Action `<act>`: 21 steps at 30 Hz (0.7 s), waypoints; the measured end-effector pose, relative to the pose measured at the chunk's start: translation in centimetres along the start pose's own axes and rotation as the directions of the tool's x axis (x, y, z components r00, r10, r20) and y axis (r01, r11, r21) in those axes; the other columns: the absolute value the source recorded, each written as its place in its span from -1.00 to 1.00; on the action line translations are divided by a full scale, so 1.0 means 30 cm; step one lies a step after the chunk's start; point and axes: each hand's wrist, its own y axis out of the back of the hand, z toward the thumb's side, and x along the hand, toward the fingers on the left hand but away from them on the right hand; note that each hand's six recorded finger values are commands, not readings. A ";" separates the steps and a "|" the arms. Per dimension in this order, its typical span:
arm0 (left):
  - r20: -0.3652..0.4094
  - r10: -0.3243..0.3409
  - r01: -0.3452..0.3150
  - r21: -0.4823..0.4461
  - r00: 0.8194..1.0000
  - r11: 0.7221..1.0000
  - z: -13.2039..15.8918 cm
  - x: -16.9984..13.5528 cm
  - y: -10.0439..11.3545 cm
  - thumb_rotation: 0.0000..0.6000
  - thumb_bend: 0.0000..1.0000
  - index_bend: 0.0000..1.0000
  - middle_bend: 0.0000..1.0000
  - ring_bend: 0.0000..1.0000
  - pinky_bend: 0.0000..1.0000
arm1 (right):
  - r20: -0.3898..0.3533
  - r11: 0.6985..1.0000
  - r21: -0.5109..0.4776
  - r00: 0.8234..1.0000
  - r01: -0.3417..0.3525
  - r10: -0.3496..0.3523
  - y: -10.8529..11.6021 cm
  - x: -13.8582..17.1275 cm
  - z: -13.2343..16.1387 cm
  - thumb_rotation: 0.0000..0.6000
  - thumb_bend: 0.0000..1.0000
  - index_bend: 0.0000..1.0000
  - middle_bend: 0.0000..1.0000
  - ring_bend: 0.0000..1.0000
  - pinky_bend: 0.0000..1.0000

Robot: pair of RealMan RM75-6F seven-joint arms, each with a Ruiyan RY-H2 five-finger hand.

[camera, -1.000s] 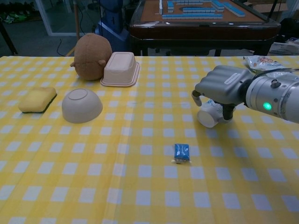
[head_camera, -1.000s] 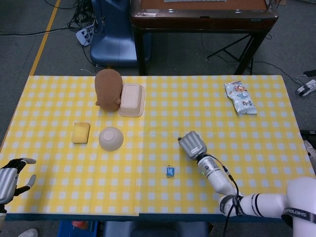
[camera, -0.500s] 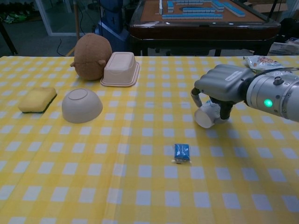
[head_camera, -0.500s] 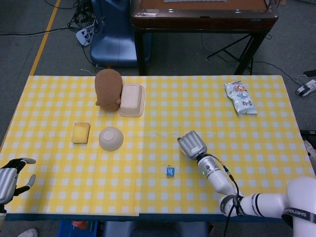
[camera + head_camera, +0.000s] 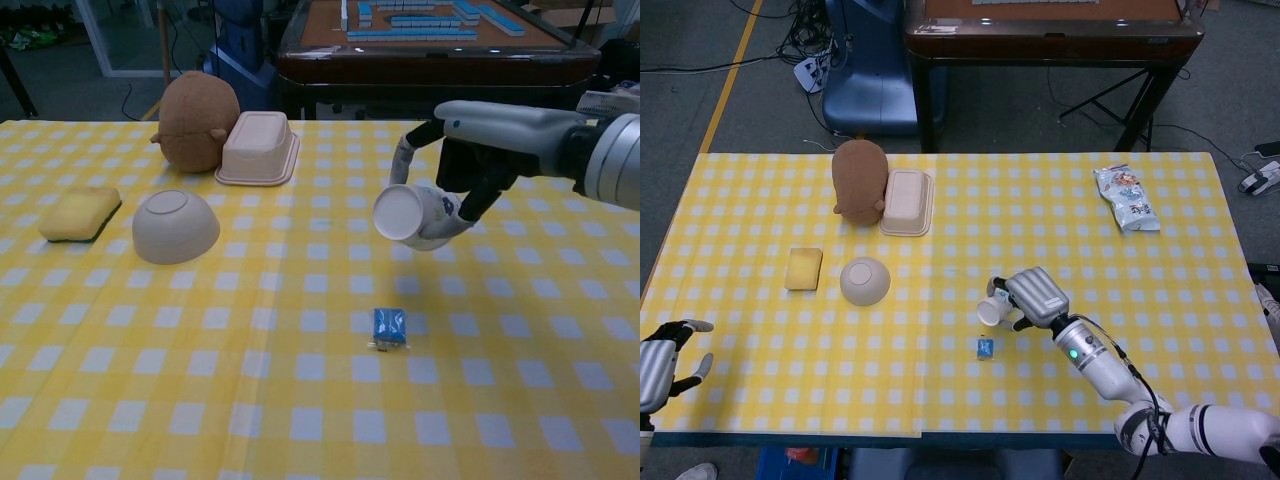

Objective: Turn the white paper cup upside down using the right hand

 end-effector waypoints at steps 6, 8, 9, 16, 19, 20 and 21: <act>-0.003 -0.002 0.002 0.003 1.000 1.000 0.000 0.000 -0.002 1.00 -0.24 -0.14 -0.25 -0.37 0.05 | -0.058 0.960 -0.278 0.998 -0.024 0.008 -0.012 0.045 0.003 1.00 -0.50 0.08 1.00 1.00 1.00; -0.002 -0.002 0.002 0.004 1.000 1.000 0.001 0.001 -0.003 1.00 -0.24 -0.14 -0.25 -0.37 0.05 | -0.074 0.935 -0.353 0.997 -0.040 0.015 -0.022 0.056 0.001 1.00 -0.50 0.08 1.00 1.00 1.00; -0.002 -0.002 0.002 0.004 1.000 1.000 0.001 0.001 -0.003 1.00 -0.24 -0.14 -0.25 -0.37 0.05 | -0.085 0.915 -0.399 0.996 -0.052 0.020 -0.030 0.062 -0.001 1.00 -0.50 0.08 1.00 1.00 1.00; -0.001 -0.002 0.002 0.002 1.000 1.000 0.001 0.000 -0.002 1.00 -0.24 -0.14 -0.25 -0.37 0.05 | -0.128 0.790 -0.601 0.990 -0.121 0.054 -0.093 0.085 -0.033 1.00 -0.50 0.08 1.00 1.00 1.00; -0.001 -0.001 0.001 0.000 1.000 1.000 0.001 -0.001 -0.001 1.00 -0.24 -0.14 -0.25 -0.37 0.05 | -0.139 0.746 -0.650 0.988 -0.144 0.070 -0.129 0.088 -0.055 1.00 -0.50 0.08 1.00 1.00 1.00; 0.000 -0.001 0.001 0.000 1.000 1.000 0.001 -0.001 -0.001 1.00 -0.24 -0.14 -0.25 -0.37 0.05 | -0.142 0.734 -0.662 0.987 -0.150 0.074 -0.141 0.088 -0.061 1.00 -0.50 0.08 1.00 1.00 1.00; 0.000 -0.001 0.001 -0.001 1.000 1.000 0.001 -0.001 0.000 1.00 -0.24 -0.14 -0.25 -0.37 0.05 | -0.145 0.719 -0.677 0.986 -0.157 0.080 -0.156 0.087 -0.069 1.00 -0.50 0.08 1.00 1.00 1.00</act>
